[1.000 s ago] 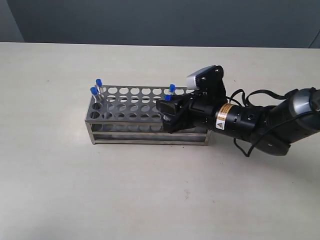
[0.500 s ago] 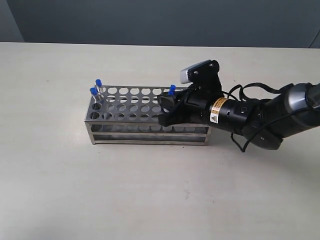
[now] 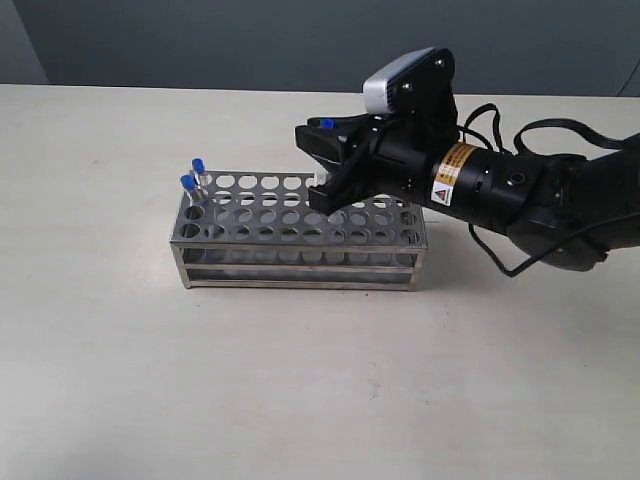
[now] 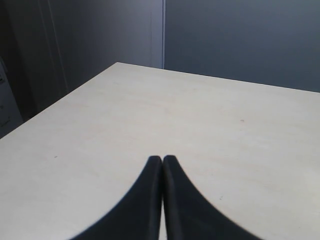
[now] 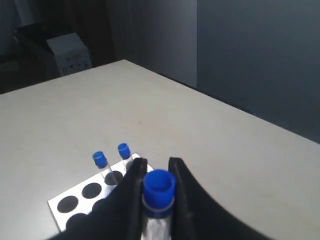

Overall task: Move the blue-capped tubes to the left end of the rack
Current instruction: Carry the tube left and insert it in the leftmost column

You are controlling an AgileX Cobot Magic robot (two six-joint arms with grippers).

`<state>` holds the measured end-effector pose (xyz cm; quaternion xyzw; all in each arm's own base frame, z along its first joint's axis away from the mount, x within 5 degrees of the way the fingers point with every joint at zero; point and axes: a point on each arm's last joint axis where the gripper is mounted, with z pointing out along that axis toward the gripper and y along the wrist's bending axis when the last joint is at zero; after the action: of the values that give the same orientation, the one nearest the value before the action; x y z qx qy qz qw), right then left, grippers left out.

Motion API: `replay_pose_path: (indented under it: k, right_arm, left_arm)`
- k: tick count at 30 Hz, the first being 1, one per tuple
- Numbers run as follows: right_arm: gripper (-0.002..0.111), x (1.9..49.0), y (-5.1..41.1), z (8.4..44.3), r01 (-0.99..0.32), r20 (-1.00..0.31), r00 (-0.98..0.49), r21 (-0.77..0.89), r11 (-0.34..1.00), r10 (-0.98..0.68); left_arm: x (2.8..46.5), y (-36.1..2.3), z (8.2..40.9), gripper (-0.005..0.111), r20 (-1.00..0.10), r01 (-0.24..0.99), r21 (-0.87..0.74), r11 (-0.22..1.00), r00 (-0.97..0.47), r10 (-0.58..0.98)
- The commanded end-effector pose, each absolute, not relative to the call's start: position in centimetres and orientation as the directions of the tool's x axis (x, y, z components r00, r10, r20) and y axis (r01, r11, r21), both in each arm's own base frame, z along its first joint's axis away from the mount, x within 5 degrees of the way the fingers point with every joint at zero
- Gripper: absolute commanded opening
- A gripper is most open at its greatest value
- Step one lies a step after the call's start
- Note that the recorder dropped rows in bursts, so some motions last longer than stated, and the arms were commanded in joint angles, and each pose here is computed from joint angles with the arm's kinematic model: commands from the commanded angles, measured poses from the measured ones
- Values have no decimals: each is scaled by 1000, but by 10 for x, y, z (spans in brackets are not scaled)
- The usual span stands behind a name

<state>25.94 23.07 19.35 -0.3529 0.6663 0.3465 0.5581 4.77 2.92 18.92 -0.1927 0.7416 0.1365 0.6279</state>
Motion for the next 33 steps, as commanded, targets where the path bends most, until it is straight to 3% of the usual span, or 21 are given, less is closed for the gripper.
replay_pose_path:
  k: [1,8,14,19,33]
  right_arm:
    - [-1,257,230,204,-864,-994,-86,41,502,-67]
    - [-1,265,244,225,-892,-997,-14,-19,452,-70]
    - [-1,258,290,236,-926,-992,45,-85,369,-116]
    - [-1,248,347,213,-962,-991,48,-80,259,-125]
    - [-1,270,369,174,-956,-979,13,-72,283,-206]
  left_arm:
    - [47,29,190,1,-984,-459,-46,887,-132,-119]
    - [47,29,190,1,-984,-459,-46,887,-132,-119]
    - [47,29,190,1,-984,-459,-46,887,-132,-119]
    - [47,29,190,1,-984,-459,-46,887,-132,-119]
    - [47,29,190,1,-985,-459,-42,888,-132,-115]
